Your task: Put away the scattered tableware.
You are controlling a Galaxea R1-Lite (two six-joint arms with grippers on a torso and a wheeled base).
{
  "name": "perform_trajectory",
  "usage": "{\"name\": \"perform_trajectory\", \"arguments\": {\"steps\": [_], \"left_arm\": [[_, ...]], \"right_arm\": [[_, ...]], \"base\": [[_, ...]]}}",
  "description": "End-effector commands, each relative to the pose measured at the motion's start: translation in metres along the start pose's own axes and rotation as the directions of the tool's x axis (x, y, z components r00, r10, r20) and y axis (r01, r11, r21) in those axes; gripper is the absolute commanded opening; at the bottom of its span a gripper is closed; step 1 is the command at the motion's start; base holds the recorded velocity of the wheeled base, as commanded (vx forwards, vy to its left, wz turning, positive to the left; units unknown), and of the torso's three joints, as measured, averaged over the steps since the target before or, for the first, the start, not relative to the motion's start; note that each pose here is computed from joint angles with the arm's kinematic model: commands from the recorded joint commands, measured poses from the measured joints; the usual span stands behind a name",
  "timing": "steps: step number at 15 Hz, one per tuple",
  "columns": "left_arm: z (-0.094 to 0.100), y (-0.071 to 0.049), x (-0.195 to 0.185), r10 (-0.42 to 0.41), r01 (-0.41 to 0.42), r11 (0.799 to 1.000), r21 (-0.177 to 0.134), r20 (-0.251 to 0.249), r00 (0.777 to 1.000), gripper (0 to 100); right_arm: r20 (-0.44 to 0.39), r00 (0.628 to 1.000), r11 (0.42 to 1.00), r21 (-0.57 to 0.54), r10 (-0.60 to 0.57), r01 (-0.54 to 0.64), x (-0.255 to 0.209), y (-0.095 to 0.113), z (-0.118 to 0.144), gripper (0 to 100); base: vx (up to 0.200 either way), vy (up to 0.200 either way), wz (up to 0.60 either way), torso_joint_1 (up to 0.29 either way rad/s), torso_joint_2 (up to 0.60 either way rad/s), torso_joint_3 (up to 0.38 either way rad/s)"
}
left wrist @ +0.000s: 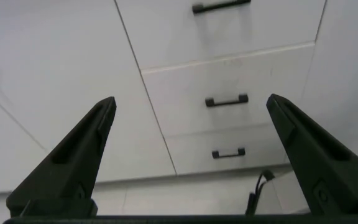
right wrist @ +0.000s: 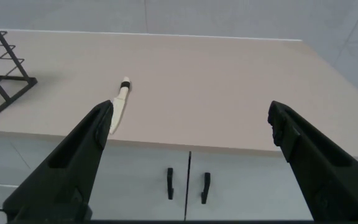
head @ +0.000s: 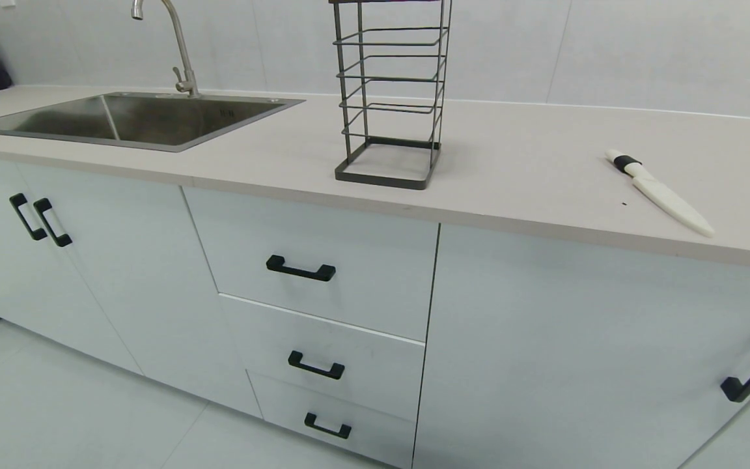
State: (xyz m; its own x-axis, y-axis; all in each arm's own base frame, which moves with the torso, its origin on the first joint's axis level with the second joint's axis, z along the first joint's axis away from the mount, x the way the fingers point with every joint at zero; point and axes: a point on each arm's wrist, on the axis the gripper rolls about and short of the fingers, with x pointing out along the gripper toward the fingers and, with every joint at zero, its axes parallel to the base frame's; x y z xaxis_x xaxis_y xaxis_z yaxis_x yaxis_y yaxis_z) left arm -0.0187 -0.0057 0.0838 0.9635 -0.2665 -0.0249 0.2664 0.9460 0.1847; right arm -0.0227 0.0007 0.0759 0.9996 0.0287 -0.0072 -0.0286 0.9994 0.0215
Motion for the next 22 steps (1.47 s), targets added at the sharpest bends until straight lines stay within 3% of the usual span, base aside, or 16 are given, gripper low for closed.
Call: {"name": "perform_trajectory", "arguments": {"steps": [1,2,4,5,7,14,17,22], "left_arm": [[-0.0026,-0.001,-0.0049,0.065,-0.065,0.998,-0.001,0.063,0.996,100],[-0.0027,-0.0005,-0.005,0.089,-0.088,0.996,-0.009,0.059,0.994,100],[-0.0092,0.0006,-0.0048,0.175,-0.175,0.974,-0.141,-0.013,0.985,100],[-0.0089,0.0009,-0.0048,0.184,-0.183,0.968,-0.173,-0.011,0.983,100],[-0.0088,0.0008,-0.0048,0.178,-0.178,0.972,-0.156,-0.009,0.984,100],[-0.0089,0.0008,-0.0048,0.181,-0.18,0.97,-0.164,-0.011,0.983,100],[-0.009,0.0009,-0.0048,0.185,-0.184,0.966,-0.182,-0.012,0.983,100],[-0.009,0.0012,-0.0049,0.199,-0.198,0.964,-0.18,-0.014,0.98,100]], "right_arm": [[-0.002,1.0,1.0,0.0,0.0,0.0,0.0001,0.0,0.0,100],[-0.002,1.0,1.0,0.0,0.0,0.0,0.0001,0.0,0.0,100],[-0.002,1.0,1.0,0.0,0.0,0.0,0.0001,0.0,0.0,100],[-0.002,1.0,1.0,0.0,0.0,0.0,0.0001,0.0,0.0,100],[-0.005,1.0,1.0,-0.009,0.0,0.0,0.0002,0.0,-0.0002,100],[-0.005,1.0,1.0,-0.012,0.0,0.0,0.0004,0.0,-0.0004,100],[-0.005,1.0,1.0,-0.012,0.0,0.0,0.0004,0.0,-0.0004,100],[-0.004,1.0,1.0,-0.012,0.0,0.0,0.0002,0.0,0.0,100]], "base": [[0.0,0.0,0.0,0.0,0.0,0.0],[0.0,0.0,0.0,0.0,0.0,0.0],[0.0,0.0,0.0,0.0,0.0,0.0],[0.0,0.0,0.0,0.0,0.0,0.0],[0.0,0.0,0.0,0.0,0.0,0.0],[0.0,0.0,-0.17,0.001,0.0,-0.001],[0.0,0.0,0.0,0.0,0.0,0.0],[0.12,0.0,0.0,-0.001,0.0,0.0]]}}
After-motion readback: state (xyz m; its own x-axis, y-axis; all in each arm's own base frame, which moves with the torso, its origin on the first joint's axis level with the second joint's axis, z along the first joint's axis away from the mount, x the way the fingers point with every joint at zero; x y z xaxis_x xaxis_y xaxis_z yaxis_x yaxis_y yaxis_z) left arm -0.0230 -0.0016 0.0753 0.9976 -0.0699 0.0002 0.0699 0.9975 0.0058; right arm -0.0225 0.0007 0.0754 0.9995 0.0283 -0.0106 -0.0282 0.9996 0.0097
